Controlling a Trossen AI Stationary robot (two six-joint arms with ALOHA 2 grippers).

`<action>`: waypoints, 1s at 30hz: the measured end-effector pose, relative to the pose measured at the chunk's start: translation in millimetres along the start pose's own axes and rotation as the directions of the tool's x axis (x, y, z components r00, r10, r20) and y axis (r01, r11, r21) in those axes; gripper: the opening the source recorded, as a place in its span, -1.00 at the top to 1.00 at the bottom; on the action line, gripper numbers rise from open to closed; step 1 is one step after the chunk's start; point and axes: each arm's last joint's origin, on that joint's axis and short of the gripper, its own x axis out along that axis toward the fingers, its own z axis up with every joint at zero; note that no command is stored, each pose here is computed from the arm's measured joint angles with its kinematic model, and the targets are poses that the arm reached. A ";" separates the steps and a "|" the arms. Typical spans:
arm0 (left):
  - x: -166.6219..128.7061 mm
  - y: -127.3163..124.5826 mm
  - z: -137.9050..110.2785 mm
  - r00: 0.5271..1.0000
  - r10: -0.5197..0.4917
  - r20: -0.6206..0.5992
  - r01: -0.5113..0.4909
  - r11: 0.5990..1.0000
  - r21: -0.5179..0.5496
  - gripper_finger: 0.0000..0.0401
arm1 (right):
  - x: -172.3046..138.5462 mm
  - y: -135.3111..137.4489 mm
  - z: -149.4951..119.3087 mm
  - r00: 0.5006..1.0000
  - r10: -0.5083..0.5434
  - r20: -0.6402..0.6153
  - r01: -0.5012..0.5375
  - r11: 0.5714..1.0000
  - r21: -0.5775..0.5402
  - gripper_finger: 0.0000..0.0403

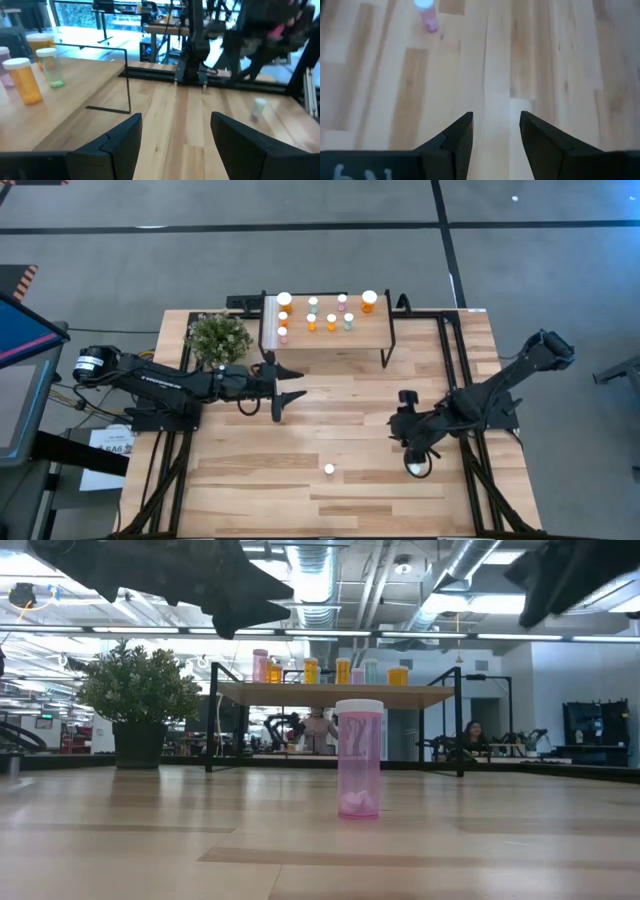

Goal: Pick and place medicine bottles onto shelf by color
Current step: Put the small blue pill bottle on the shelf

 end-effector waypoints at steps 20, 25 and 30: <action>-0.3 -1.9 -6.2 0.994 -0.080 -0.070 0.083 0.996 0.029 -0.12 | 4.4 46.0 2.9 0.908 0.216 -0.360 -0.074 0.926 0.371 0.10; -0.4 -2.2 -7.1 0.993 -0.092 -0.079 0.091 0.996 -0.011 -0.12 | 0.7 55.0 -6.1 0.900 0.221 -0.376 -0.047 0.907 0.418 0.10; -0.5 -3.0 -7.0 0.990 -0.119 -0.080 0.118 0.993 -0.015 -0.12 | -1.0 68.1 -20.8 0.900 0.210 -0.382 -0.016 0.892 0.452 0.10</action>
